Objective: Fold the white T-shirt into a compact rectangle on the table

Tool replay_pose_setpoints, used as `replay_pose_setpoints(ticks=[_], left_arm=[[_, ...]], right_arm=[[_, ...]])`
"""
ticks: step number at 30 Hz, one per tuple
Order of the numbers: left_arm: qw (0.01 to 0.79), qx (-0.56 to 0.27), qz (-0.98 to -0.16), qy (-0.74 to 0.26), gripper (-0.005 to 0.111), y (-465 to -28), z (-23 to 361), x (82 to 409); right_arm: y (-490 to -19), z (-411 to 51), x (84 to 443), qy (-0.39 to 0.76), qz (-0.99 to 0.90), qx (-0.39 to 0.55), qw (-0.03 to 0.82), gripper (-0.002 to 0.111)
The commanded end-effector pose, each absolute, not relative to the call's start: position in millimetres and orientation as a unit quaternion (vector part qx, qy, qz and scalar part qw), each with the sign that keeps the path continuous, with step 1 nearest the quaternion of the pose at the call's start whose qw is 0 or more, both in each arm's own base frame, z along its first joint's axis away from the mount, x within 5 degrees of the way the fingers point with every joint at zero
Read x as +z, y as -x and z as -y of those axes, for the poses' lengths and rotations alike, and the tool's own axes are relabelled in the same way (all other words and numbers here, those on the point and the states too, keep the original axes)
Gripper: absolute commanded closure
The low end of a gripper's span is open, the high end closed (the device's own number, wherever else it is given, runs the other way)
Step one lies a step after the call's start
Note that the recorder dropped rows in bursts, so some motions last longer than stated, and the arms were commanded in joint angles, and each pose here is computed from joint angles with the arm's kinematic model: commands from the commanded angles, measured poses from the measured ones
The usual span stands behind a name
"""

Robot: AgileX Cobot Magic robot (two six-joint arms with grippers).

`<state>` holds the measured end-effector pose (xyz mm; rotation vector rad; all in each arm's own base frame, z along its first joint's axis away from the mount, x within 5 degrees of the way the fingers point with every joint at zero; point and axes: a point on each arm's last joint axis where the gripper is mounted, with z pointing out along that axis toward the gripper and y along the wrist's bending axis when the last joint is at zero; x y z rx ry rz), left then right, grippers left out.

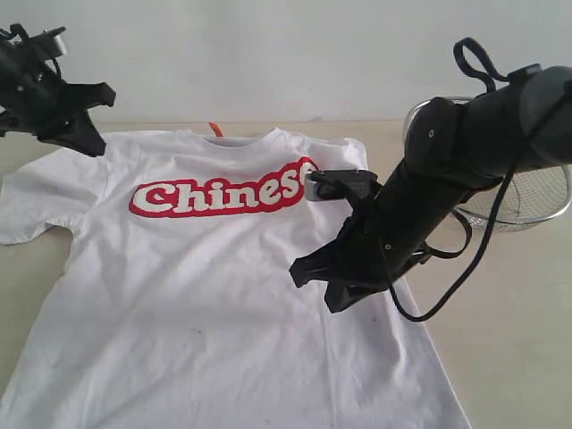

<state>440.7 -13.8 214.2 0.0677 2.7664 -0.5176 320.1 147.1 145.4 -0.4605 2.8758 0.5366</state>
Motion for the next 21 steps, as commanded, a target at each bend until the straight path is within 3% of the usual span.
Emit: replay_pose_setpoints(ticks=[1,10,17,21], left_arm=[[0.109,-0.214,-0.967,-0.088,0.102,-426.8,54.7,208.1],[0.091,-0.194,-0.967,-0.137,0.102,-400.1,123.8,161.5],[0.028,-0.188,-0.972,-0.138,0.102,-393.1,131.0,125.1],[0.002,-0.125,-0.979,-0.159,0.102,-387.8,119.0,113.7]], right_arm=[[-324.3,-144.4,146.3,0.144,-0.967,0.179,0.109,0.108],[-333.0,-141.7,147.8,0.123,-0.966,0.172,0.15,0.108],[-364.6,-106.6,168.0,0.067,-0.963,0.172,0.196,0.108],[-389.1,-94.1,199.9,0.087,-0.951,0.175,0.24,0.108]])
